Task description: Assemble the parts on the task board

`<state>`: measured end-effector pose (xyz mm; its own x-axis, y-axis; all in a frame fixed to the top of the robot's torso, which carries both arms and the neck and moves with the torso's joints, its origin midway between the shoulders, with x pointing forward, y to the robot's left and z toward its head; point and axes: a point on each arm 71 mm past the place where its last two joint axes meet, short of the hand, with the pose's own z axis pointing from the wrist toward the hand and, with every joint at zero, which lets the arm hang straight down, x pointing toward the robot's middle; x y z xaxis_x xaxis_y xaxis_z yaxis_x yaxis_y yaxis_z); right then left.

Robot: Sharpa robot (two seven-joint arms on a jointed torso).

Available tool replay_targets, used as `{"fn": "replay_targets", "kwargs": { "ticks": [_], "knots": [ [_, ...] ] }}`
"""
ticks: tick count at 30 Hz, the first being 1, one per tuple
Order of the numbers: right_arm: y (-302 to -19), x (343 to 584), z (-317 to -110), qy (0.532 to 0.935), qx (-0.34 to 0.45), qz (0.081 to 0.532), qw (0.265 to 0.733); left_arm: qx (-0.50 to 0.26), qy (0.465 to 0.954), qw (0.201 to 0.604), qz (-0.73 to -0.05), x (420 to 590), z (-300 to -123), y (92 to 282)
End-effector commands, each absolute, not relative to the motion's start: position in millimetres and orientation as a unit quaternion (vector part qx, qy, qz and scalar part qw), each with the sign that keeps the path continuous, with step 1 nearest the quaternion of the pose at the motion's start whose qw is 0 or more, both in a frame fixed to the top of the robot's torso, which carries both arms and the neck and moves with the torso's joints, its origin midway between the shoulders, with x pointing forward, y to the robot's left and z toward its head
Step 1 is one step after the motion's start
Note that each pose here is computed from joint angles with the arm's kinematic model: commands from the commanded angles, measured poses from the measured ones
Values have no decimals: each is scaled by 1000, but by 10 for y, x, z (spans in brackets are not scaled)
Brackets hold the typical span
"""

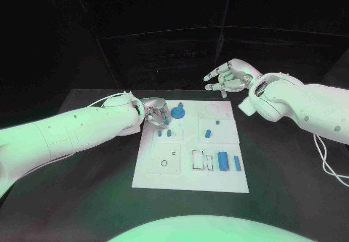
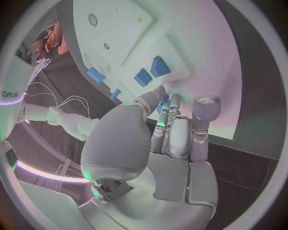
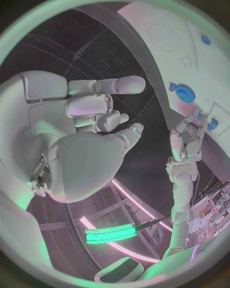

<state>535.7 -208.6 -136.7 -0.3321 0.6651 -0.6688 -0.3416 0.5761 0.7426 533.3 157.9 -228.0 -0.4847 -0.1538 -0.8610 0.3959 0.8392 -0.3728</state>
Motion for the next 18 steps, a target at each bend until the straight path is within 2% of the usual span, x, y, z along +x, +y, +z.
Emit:
{"fn": "replay_targets", "kwargs": {
  "ticks": [1,18],
  "knots": [
    [-2075,5355,-1353,683,116,449,564,70,826,494,-263,5335,-2299,1588],
    [-2095,5362,-1356,684,118,446,566,62,815,511,-265,5338,-2270,1651]
  ]
}}
